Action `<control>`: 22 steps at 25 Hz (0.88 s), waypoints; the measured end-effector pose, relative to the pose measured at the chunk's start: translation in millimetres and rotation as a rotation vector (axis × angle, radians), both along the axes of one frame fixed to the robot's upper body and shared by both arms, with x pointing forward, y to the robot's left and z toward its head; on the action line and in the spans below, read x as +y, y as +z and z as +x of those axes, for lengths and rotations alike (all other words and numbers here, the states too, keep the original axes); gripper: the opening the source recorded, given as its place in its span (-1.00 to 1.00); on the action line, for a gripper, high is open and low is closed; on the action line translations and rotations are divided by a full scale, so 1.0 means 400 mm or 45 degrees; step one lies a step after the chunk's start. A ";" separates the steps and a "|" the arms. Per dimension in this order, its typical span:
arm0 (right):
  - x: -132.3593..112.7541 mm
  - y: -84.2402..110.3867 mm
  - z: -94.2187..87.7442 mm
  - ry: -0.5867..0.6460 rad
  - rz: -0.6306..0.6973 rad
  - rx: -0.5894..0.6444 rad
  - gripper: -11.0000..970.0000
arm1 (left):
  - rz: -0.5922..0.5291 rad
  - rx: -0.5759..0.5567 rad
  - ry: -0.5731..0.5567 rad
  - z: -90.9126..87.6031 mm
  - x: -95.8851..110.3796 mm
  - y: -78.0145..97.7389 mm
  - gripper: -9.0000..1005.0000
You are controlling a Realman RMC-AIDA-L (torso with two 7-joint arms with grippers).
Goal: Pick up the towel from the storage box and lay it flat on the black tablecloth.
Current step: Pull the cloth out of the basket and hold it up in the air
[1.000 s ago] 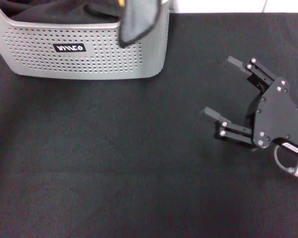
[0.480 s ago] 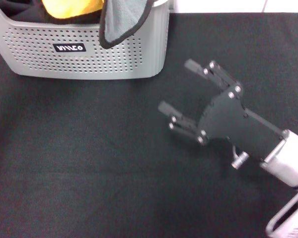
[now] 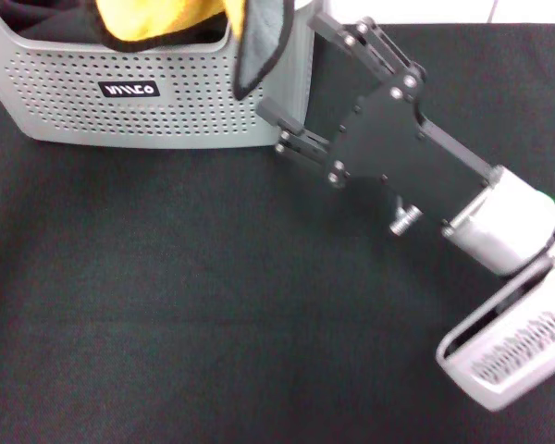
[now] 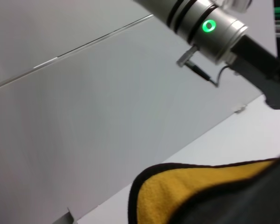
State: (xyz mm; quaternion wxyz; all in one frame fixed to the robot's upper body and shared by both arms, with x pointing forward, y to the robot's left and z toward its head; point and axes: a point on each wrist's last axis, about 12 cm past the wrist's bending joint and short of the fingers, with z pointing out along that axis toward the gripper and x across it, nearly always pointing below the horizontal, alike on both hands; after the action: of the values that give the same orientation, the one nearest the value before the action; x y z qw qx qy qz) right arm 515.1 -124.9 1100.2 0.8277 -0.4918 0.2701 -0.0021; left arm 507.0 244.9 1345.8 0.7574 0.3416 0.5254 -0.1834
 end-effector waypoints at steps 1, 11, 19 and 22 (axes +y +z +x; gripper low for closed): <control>0.008 0.005 0.009 0.005 -0.008 -0.002 0.69 | 0.000 -0.002 -0.002 0.000 -0.001 0.001 -0.95; 0.053 0.038 0.034 0.081 0.019 0.028 0.68 | 0.002 -0.011 -0.027 0.003 -0.014 0.007 -0.95; 0.057 0.031 0.009 0.103 0.036 0.045 0.68 | 0.008 -0.011 -0.022 0.003 -0.014 0.005 -0.94; 0.060 0.026 0.002 0.118 0.029 0.057 0.68 | 0.006 -0.013 -0.026 0.003 -0.014 0.006 -0.94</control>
State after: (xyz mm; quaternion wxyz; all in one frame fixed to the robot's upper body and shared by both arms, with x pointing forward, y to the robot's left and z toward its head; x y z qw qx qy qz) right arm 515.9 -101.1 1110.5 0.8263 -0.4942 0.2656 0.0503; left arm 508.1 239.2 1348.2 0.7574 0.3495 0.5185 -0.1882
